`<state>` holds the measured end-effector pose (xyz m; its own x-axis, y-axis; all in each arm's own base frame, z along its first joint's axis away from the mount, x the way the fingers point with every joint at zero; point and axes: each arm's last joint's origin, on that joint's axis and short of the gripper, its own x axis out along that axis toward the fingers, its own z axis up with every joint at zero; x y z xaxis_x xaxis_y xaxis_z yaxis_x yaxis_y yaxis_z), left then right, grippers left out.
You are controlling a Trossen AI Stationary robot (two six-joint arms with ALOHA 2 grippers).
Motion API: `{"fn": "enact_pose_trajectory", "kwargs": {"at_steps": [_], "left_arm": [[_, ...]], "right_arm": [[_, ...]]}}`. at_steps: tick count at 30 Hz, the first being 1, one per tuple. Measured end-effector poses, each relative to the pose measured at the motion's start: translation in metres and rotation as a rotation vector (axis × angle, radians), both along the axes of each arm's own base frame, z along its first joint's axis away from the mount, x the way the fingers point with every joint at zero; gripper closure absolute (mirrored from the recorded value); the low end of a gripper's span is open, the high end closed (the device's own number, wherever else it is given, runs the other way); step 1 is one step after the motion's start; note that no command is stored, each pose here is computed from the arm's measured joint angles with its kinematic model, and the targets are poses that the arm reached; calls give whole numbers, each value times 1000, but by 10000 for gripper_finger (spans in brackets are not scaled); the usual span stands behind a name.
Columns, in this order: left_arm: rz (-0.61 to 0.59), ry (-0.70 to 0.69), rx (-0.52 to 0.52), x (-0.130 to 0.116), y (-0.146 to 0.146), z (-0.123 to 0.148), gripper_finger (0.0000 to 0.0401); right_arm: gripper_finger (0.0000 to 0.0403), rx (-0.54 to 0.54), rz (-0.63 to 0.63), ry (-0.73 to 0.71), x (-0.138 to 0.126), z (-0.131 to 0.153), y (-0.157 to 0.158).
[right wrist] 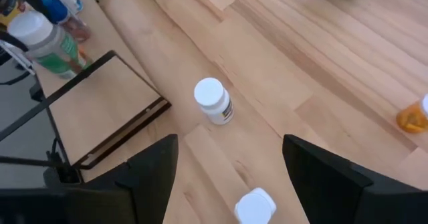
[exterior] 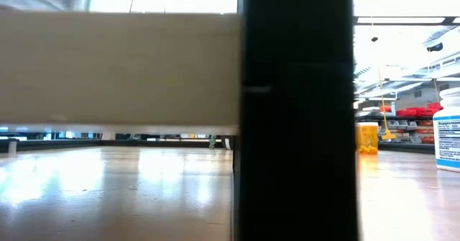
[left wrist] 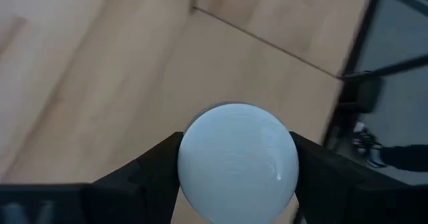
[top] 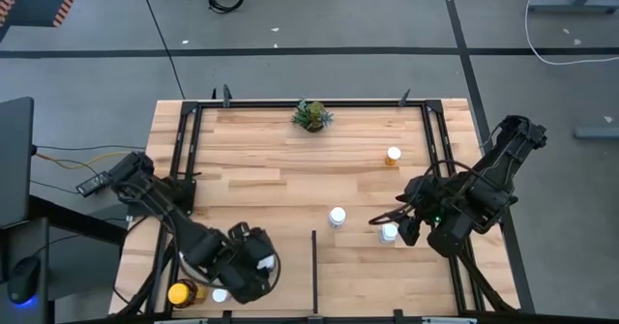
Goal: Pick and place medicine bottles onto shelf by color
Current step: Put the white and green medicine bottle on the shelf
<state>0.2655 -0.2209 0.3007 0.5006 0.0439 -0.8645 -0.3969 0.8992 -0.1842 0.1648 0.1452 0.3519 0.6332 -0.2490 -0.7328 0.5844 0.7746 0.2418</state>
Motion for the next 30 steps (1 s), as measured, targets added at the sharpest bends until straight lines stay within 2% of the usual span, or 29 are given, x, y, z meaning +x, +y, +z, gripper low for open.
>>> {"fn": "enact_pose_trajectory", "kwargs": {"at_steps": [8, 13, 22, 30], "left_arm": [[-154, 30, 10, -20, -26, -4, 160], [-220, 35, 35, -27, -35, -7, 147], [-255, 14, 33, -20, -43, -15, 154], [-262, 34, 55, -15, -49, -27, 141]], "right_arm": [[126, -3, 12, 2, -2, 0, 2], [126, -4, 13, 2, -2, 0, 2], [126, -4, 13, 2, -2, 0, 2], [126, -1, 10, 1, -2, 0, 2]]}}
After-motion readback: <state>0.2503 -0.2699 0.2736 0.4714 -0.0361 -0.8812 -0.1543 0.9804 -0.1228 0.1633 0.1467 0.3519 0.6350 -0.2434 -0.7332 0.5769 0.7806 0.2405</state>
